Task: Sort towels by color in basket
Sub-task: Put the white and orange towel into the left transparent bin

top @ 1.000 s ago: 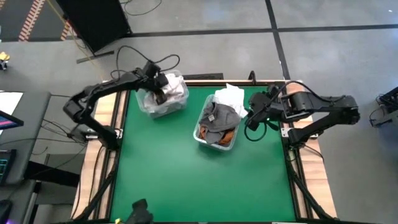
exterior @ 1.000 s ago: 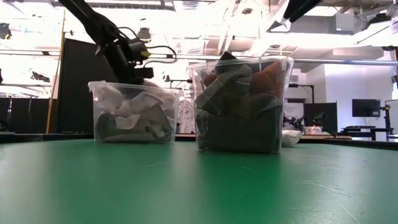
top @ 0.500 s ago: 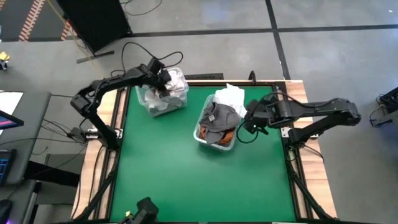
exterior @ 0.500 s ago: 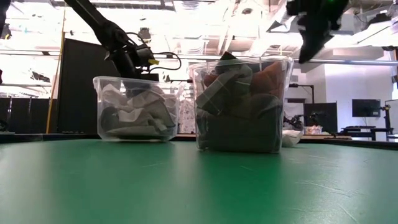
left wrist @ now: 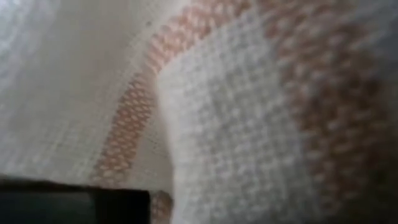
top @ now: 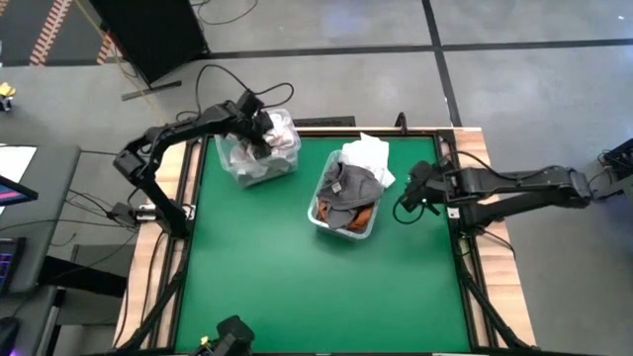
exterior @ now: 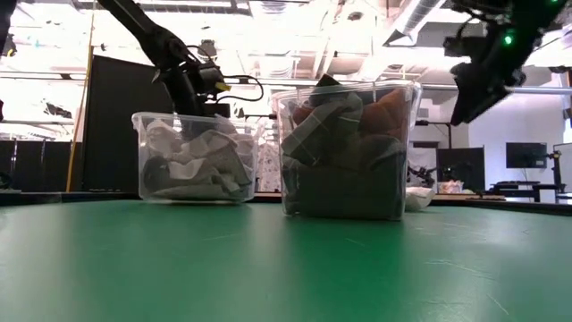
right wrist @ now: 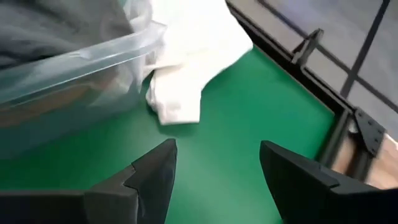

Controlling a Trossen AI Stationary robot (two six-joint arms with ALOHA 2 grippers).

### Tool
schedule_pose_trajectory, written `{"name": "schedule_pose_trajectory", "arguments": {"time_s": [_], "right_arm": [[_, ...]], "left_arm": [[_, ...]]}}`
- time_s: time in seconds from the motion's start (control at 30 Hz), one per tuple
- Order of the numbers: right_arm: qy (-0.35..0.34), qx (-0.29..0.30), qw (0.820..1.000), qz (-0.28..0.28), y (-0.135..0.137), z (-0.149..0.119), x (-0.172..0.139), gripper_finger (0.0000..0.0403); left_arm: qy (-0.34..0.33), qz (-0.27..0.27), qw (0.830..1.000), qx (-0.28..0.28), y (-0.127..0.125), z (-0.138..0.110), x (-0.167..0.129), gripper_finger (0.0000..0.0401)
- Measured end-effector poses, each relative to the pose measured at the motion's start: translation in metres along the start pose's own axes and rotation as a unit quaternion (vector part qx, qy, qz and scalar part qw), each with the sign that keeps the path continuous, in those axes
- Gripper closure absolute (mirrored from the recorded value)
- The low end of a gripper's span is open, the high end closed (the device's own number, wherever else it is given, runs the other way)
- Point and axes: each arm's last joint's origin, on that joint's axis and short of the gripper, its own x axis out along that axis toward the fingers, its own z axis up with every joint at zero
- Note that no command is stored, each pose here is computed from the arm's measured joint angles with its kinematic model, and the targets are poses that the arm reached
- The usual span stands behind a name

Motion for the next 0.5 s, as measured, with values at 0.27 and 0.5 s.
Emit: {"name": "schedule_pose_trajectory", "arguments": {"time_s": [0.27, 0.5], "right_arm": [[-0.062, 0.031, 0.997, 0.032, -0.005, -0.039, 0.046, 0.0138], [-0.103, 0.078, 0.99, 0.057, -0.011, -0.052, 0.082, 0.0138]], "left_arm": [[0.03, -0.031, 0.999, 0.011, -0.015, 0.024, -0.026, 0.0156], [0.047, -0.031, 0.998, 0.03, -0.031, 0.041, -0.049, 0.0157]]}}
